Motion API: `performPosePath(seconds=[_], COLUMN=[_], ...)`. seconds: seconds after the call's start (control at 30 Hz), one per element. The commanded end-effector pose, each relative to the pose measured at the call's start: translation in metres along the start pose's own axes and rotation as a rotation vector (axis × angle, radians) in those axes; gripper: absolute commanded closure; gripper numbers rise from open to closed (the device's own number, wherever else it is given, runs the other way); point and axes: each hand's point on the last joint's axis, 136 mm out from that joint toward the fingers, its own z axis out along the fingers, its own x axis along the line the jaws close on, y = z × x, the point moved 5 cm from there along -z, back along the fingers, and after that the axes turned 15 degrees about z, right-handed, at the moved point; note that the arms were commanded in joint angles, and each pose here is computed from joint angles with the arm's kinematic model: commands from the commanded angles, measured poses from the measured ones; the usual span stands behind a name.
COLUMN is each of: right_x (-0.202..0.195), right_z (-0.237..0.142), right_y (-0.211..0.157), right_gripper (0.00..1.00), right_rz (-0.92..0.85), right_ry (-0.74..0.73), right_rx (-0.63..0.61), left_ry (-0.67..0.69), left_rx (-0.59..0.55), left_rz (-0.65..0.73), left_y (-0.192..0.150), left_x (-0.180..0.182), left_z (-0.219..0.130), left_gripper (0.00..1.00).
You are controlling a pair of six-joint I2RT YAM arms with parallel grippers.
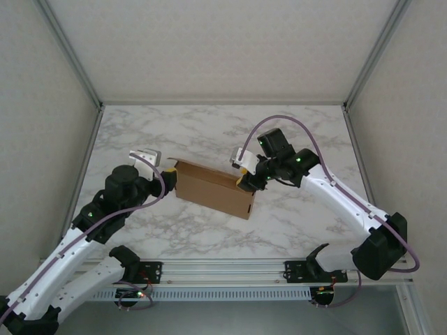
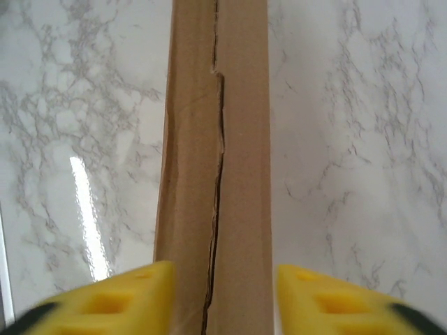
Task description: Fold the paper box
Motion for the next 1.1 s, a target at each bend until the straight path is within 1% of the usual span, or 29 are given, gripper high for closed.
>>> performPosePath(seconds=[0.0,0.07,0.13,0.17,0.3,0.53,0.63,0.73,0.83,0.93,1.07], right_x=[0.006,0.008,0.007,0.007,0.017,0.024,0.036,0.039,0.037,0.031,0.026], right_z=[-0.010,-0.009,-0.005,0.000,0.018,0.051,0.062,0.070,0.080,0.085,0.086], right_y=[0.017,0.022,0.027,0.029,0.035,0.038,0.040,0.039,0.030,0.026,0.020], right_gripper=[0.38,0.12,0.02,0.01,0.01,0.01,0.01,0.05,0.11,0.16,0.19], right_rz=[-0.062,-0.071,-0.065,-0.058,-0.023,-0.015,-0.022,-0.021,-0.049,-0.094,-0.182], right_ry=[0.049,0.084,0.107,0.133,0.235,0.276,0.319,0.355,0.354,0.321,0.275], right_rx=[-0.054,-0.059,-0.038,-0.015,0.047,0.132,0.166,0.213,0.279,0.302,0.338], left_ry=[-0.006,-0.008,-0.004,-0.003,-0.003,-0.017,-0.019,-0.021,-0.018,-0.017,-0.009], left_rx=[-0.078,-0.099,-0.112,-0.119,-0.143,-0.161,-0.164,-0.165,-0.165,-0.166,-0.162], left_rz=[-0.054,-0.072,-0.084,-0.090,-0.111,-0.129,-0.132,-0.133,-0.132,-0.131,-0.123], left_y=[0.008,0.009,0.010,0.012,0.016,0.019,0.019,0.018,0.017,0.017,0.016], left_x=[0.001,0.002,0.003,0.003,0.004,0.003,0.003,0.003,0.003,0.003,0.004], left_z=[-0.005,-0.007,-0.008,-0.009,-0.013,-0.016,-0.016,-0.016,-0.016,-0.017,-0.017], left_gripper=[0.34,0.33,0.33,0.33,0.33,0.34,0.34,0.34,0.34,0.33,0.33])
